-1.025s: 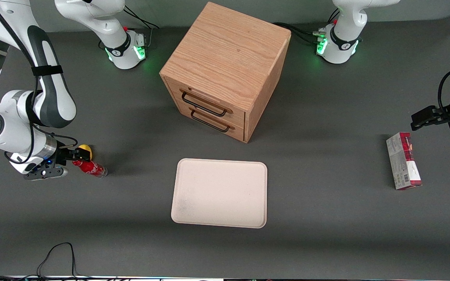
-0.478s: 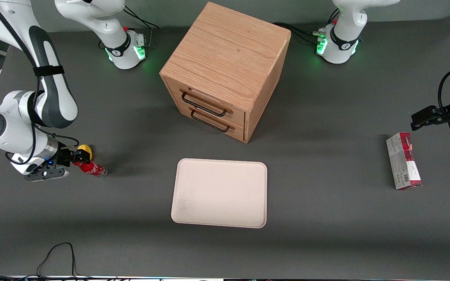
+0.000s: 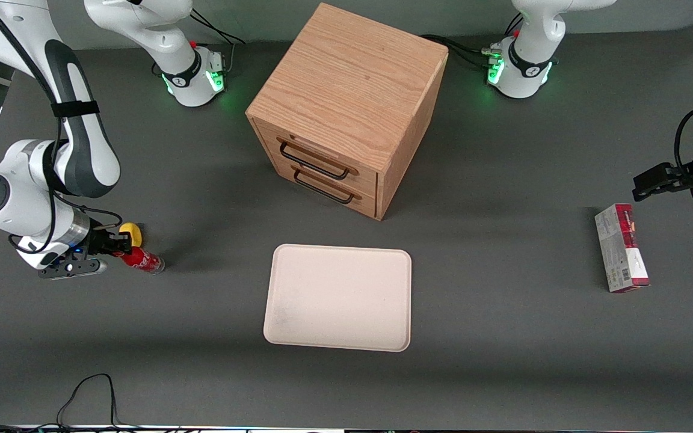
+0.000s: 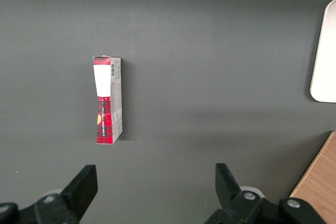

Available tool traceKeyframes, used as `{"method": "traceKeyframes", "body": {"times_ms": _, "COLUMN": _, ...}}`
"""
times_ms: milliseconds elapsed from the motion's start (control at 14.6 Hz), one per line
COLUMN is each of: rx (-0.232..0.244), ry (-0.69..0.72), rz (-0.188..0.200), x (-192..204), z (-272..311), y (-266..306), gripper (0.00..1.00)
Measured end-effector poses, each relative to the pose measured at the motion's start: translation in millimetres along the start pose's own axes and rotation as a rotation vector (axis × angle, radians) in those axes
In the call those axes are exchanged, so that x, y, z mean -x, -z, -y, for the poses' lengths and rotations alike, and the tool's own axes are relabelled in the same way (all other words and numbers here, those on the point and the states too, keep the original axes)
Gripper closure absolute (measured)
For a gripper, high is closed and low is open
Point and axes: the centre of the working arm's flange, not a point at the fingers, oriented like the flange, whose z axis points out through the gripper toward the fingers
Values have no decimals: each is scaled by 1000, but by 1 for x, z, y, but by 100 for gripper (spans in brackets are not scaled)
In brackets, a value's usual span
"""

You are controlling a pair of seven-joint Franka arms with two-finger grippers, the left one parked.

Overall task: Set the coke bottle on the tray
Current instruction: 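Lift the red bottle and carry it toward the white tray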

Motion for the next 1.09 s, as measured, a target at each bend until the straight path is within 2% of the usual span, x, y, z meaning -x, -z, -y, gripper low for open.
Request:
{"method": "traceKeyframes", "body": {"times_ms": 137, "rx": -1, "ry": -11, "rz": 3, "x": -2, "z": 0, "y": 3, "gripper": 69}}
{"method": "traceKeyframes", "body": {"times_ms": 205, "rx": -6, "ry": -16, "rz": 22, "x": -5, "z": 2, "y": 11, "gripper": 69}}
{"method": "traceKeyframes", "body": {"times_ms": 342, "rx": -27, "ry": -7, "rz": 93, "x": -14, "z": 13, "y": 44, "gripper": 69}}
{"method": "traceKeyframes", "body": {"times_ms": 547, "rx": -45, "ry": -6, "rz": 160, "x": -25, "z": 21, "y": 135, "gripper": 69}}
{"method": "traceKeyframes", "body": {"times_ms": 683, "rx": -49, "ry": -16, "rz": 174, "x": -23, "z": 22, "y": 199, "gripper": 69}}
{"method": "traceKeyframes", "body": {"times_ms": 820, "rx": -48, "ry": -18, "rz": 169, "x": -17, "z": 23, "y": 244, "gripper": 69}}
{"method": "traceKeyframes", "body": {"times_ms": 957, "rx": -46, "ry": -23, "rz": 172, "x": -17, "z": 23, "y": 257, "gripper": 69}}
{"method": "traceKeyframes", "body": {"times_ms": 1093, "rx": -38, "ry": -69, "rz": 187, "x": -25, "z": 25, "y": 246, "gripper": 69}}
